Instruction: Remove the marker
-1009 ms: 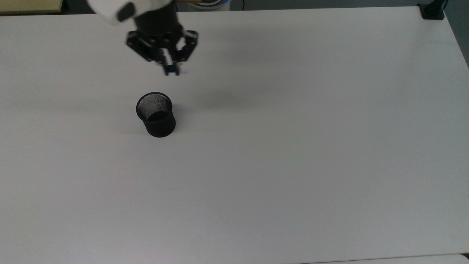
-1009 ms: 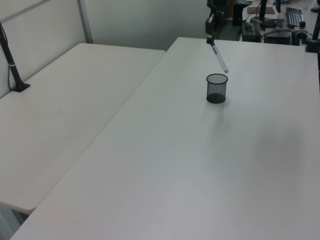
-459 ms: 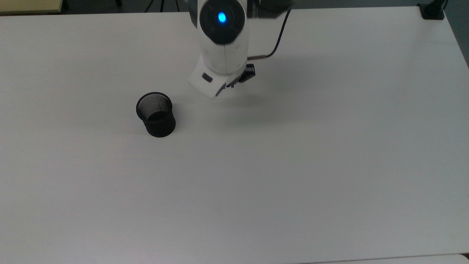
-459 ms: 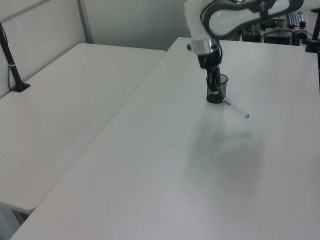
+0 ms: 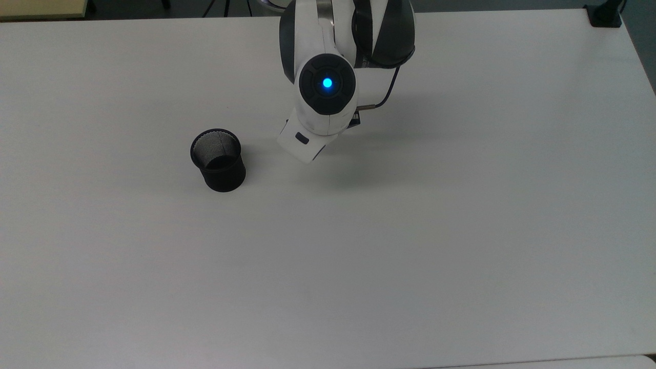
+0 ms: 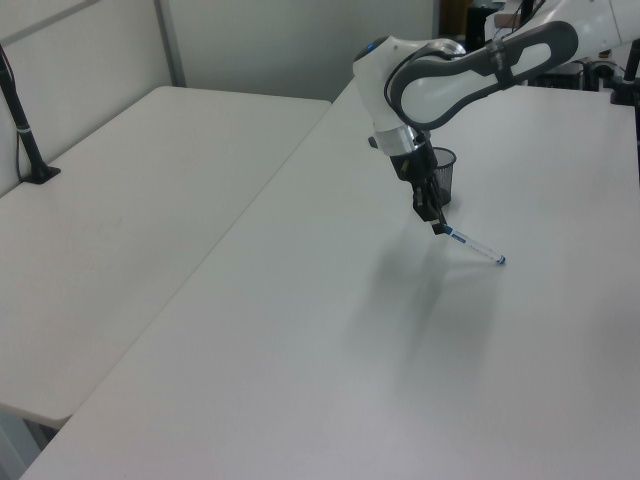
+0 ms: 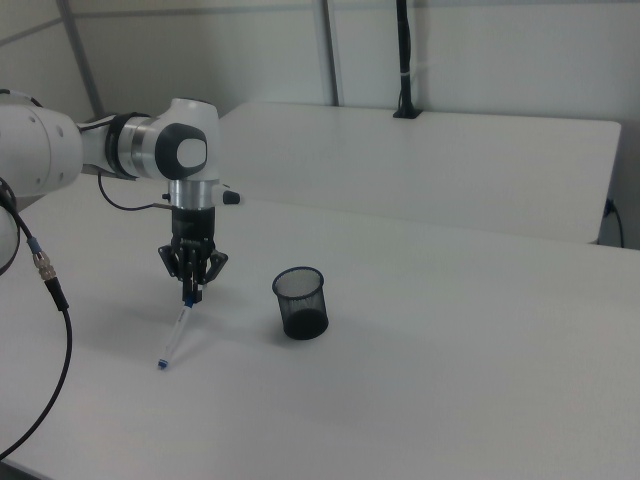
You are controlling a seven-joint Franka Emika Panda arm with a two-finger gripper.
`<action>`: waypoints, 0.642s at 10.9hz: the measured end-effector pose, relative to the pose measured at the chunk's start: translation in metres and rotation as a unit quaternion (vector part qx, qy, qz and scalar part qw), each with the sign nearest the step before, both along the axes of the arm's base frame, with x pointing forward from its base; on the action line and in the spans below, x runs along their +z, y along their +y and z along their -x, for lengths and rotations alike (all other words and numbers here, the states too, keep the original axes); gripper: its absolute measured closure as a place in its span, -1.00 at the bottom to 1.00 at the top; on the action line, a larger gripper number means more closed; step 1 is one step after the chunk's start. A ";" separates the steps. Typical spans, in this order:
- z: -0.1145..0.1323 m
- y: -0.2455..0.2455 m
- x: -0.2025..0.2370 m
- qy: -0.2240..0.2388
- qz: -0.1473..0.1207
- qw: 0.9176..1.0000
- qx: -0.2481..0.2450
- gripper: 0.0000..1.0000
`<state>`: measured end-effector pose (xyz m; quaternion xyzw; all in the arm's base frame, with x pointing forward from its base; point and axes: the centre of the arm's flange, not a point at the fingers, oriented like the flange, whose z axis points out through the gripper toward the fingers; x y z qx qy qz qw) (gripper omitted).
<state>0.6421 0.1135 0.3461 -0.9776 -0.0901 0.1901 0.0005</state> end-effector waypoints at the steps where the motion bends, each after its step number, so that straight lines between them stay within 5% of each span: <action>1: -0.001 -0.001 -0.004 -0.003 0.001 1.000 -0.002 0.57; 2: -0.003 -0.002 -0.007 -0.009 0.001 1.000 -0.003 0.30; 4: -0.005 -0.004 -0.009 -0.015 0.001 1.000 -0.006 0.13; 7: -0.010 -0.011 0.003 -0.031 0.008 0.999 -0.033 -0.71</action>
